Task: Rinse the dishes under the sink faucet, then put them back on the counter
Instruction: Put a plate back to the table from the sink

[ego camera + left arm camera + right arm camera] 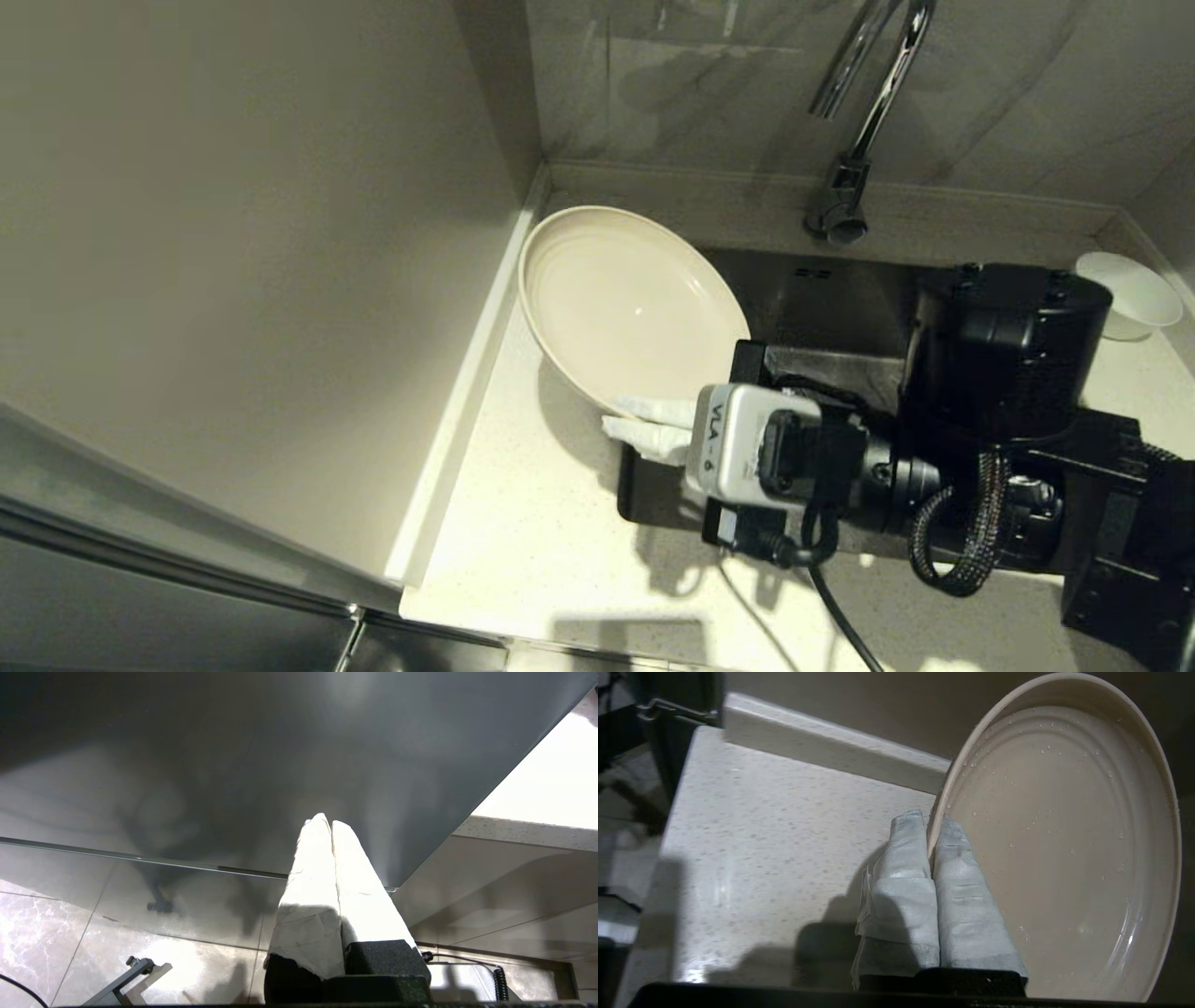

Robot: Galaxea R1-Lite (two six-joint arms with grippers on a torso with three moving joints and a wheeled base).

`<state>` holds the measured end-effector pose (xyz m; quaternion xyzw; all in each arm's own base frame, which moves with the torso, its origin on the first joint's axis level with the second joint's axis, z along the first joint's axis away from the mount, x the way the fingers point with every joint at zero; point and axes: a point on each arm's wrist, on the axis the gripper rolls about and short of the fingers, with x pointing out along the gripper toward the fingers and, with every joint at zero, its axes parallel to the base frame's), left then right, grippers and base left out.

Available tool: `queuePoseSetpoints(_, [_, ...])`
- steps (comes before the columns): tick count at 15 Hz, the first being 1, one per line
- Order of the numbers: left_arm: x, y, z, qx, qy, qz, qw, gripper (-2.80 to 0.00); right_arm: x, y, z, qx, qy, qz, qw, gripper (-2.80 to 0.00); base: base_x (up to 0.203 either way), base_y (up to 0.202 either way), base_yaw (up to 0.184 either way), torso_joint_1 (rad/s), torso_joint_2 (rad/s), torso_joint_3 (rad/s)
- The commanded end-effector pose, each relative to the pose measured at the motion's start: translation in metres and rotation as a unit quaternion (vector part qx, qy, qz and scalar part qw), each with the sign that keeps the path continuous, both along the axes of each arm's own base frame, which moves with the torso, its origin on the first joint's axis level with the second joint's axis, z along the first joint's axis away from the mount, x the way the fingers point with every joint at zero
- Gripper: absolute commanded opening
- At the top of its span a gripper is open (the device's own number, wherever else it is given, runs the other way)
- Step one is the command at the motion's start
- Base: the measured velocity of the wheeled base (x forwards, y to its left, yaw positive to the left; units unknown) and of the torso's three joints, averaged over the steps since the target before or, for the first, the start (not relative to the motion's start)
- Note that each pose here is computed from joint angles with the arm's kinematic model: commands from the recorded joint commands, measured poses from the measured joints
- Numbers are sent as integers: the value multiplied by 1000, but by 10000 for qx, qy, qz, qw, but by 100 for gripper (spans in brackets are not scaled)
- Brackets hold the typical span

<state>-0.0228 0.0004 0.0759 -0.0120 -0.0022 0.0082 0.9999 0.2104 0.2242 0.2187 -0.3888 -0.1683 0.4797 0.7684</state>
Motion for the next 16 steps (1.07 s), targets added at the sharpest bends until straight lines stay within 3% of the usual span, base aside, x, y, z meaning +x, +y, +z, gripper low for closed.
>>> queuePoseSetpoints(1, [0, 0, 0, -3, -9, 2, 10000, -280, -3, 5, -13, -165, 88, 122, 9998, -280, 0, 0, 0, 0, 0, 0])
queuePoseSetpoints(7, [0, 0, 0, -3, -9, 2, 10000, -280, -8, 1, -45, -492, 333, 116, 9982, -280, 0, 0, 0, 0, 0, 0])
queuePoseSetpoints(12, [0, 0, 0, -3, -9, 2, 10000, -280, -13, -4, -78, -716, 179, 89, 9972, -280, 0, 0, 0, 0, 0, 0])
queuePoseSetpoints(16, [0, 0, 0, -3, -9, 2, 10000, -280, -5, 13, -84, -603, -55, 71, 9981, -280, 0, 0, 0, 0, 0, 0])
